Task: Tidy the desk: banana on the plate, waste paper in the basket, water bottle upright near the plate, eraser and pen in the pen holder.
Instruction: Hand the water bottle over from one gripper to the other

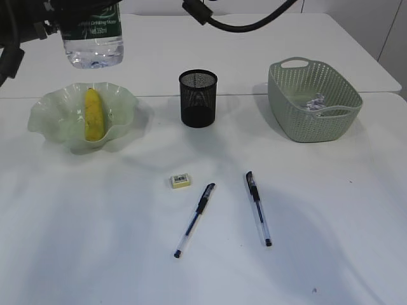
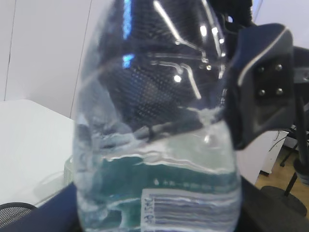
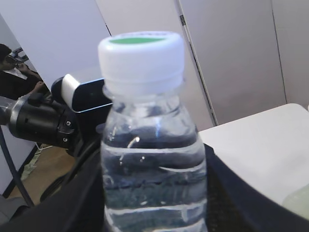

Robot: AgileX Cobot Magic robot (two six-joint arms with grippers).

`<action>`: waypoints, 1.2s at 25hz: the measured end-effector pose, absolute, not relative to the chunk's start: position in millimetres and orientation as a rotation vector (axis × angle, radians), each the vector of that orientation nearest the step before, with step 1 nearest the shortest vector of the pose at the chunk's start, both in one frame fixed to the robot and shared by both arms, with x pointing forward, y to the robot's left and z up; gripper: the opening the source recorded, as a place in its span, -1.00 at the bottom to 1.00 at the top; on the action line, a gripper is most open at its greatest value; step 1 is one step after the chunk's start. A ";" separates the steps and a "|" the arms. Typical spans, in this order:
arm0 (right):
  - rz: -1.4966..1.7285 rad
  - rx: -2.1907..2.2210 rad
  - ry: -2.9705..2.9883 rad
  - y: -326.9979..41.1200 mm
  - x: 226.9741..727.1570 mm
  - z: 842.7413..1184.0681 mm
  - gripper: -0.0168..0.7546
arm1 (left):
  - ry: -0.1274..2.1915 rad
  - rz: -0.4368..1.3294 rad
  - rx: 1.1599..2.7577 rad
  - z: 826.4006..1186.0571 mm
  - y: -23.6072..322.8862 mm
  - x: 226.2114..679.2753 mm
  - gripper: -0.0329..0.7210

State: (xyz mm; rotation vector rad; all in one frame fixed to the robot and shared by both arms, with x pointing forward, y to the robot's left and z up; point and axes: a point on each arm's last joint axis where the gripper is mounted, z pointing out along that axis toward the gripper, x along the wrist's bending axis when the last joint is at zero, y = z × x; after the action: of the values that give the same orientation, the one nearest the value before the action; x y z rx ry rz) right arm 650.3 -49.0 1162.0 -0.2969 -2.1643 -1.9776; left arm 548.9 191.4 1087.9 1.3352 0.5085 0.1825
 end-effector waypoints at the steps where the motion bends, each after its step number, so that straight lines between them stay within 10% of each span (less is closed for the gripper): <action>1: -1.975 -0.302 -2.162 -49.0 650.3 1162.0 0.13 | 0.509 0.181 1.335 1087.9 191.4 548.9 0.15; 30: -1.854 -0.519 -2.060 -49.1 651.4 1160.9 0.57 | 0.510 0.185 1.360 1083.2 190.8 550.5 0.10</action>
State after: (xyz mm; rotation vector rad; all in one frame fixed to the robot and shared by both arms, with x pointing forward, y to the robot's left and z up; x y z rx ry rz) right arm 651.4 -49.1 1160.9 -0.5187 -2.0601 -1.8539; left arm 550.5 190.8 1083.2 1.3596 0.5096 0.1849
